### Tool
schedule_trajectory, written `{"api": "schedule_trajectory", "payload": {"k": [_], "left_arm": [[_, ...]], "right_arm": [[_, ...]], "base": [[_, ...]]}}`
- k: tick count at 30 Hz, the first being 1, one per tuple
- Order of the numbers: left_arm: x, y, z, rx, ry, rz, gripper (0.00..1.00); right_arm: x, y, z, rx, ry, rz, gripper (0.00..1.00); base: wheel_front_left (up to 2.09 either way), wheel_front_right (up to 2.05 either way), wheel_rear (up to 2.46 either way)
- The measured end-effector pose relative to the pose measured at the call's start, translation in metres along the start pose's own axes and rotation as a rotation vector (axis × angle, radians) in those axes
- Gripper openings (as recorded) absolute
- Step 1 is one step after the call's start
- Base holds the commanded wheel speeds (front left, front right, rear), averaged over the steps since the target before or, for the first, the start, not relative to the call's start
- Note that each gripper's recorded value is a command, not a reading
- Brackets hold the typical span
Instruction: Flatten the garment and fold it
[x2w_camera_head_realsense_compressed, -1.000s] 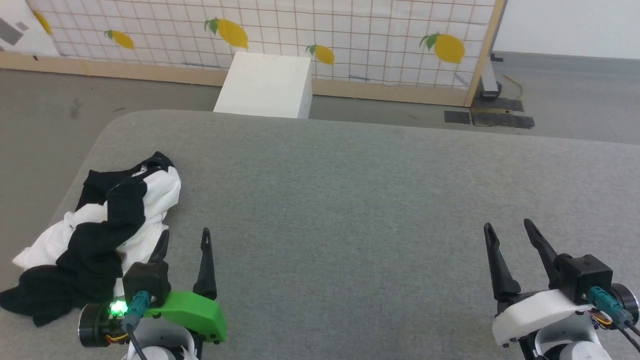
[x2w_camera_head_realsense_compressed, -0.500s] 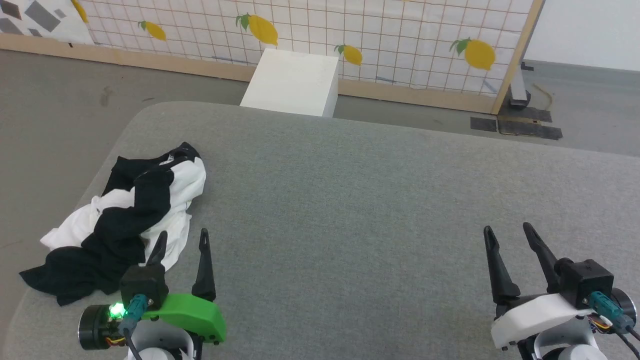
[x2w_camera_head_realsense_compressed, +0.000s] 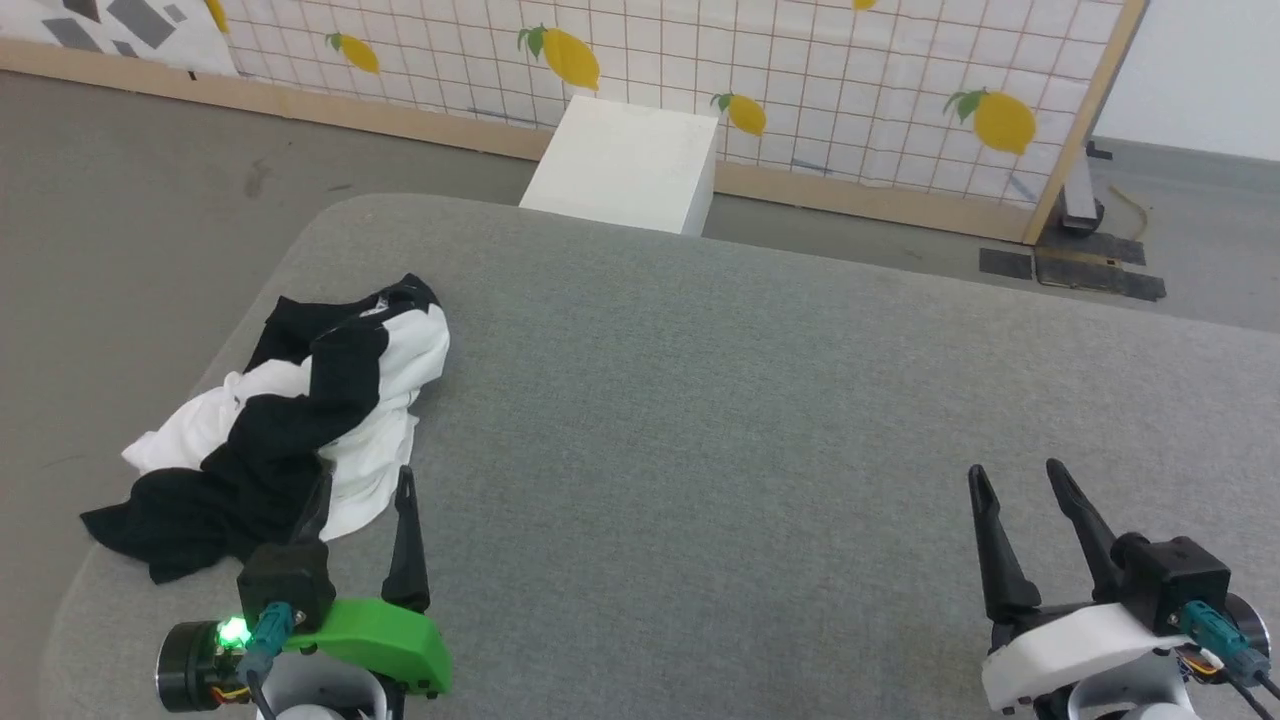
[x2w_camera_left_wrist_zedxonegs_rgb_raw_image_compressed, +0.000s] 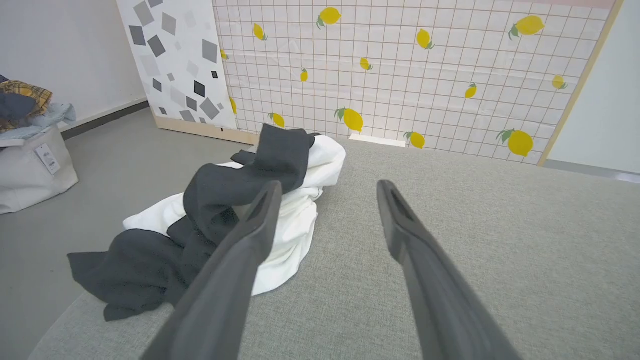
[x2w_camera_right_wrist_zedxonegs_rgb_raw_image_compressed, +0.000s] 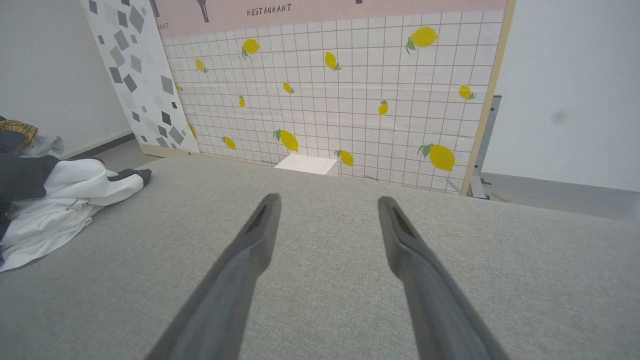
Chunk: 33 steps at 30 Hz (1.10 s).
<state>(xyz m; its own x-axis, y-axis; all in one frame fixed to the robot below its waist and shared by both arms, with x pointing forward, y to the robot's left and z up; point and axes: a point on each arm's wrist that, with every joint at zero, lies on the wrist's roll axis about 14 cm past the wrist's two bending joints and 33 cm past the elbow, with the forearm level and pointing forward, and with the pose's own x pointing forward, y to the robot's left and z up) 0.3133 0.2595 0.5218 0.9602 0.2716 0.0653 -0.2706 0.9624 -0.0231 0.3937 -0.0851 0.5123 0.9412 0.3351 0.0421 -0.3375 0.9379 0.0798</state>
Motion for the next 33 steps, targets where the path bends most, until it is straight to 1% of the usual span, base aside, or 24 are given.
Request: {"api": "schedule_trajectory", "payload": {"k": [14,33], "left_arm": [[-0.013,0.022,0.001,0.003,-0.018,0.068,1.0],[-0.029,0.046,-0.002,0.004,-0.026,0.149,1.0]], "right_arm": [[0.009,0.016,0.002,0.018,-0.022,0.05,1.0],[0.017,0.035,-0.005,0.051,-0.024,0.105,1.0]], "base": [[0.0,0.0,0.0],[0.0,0.0,0.0]]}}
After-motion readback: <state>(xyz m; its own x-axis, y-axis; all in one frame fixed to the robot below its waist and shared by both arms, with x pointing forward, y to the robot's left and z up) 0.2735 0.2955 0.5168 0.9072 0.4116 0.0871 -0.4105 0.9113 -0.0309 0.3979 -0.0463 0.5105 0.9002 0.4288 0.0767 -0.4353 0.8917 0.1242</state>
